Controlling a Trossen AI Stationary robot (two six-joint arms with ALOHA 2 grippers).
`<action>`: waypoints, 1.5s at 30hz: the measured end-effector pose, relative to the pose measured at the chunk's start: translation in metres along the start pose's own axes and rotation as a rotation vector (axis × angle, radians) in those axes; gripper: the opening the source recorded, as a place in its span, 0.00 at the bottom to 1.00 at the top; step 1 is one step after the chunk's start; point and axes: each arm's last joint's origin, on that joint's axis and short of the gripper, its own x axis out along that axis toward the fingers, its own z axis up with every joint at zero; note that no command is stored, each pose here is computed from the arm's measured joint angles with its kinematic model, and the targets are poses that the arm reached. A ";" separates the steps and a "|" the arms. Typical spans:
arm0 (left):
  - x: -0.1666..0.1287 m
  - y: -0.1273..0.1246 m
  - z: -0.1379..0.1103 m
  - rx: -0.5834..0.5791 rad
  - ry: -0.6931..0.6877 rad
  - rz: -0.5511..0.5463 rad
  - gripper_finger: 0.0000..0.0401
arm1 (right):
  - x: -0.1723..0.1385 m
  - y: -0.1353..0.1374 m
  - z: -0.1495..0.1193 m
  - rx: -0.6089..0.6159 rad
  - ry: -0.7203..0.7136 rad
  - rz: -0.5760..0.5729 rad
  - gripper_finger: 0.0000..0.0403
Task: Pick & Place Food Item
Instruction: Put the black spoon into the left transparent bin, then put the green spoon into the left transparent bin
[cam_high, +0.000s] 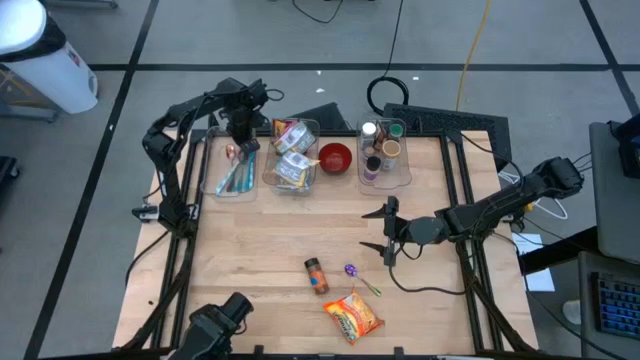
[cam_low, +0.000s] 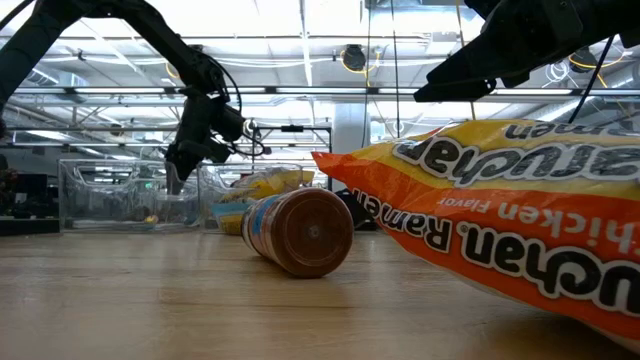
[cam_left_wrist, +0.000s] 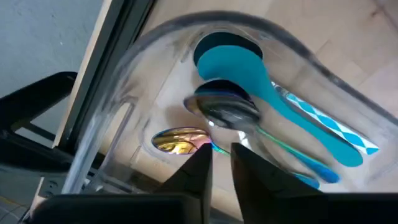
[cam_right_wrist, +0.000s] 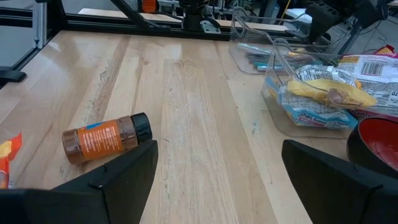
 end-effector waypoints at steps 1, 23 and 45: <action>0.000 0.000 0.000 0.000 -0.001 0.000 0.18 | 0.000 0.000 0.000 0.000 0.000 0.000 0.83; -0.053 -0.018 -0.038 0.022 -0.072 0.106 0.32 | 0.000 0.000 0.000 -0.012 -0.001 -0.001 0.83; -0.082 -0.112 -0.103 0.275 -1.189 -0.288 0.32 | -0.002 0.000 0.023 -0.186 -0.220 -0.016 0.83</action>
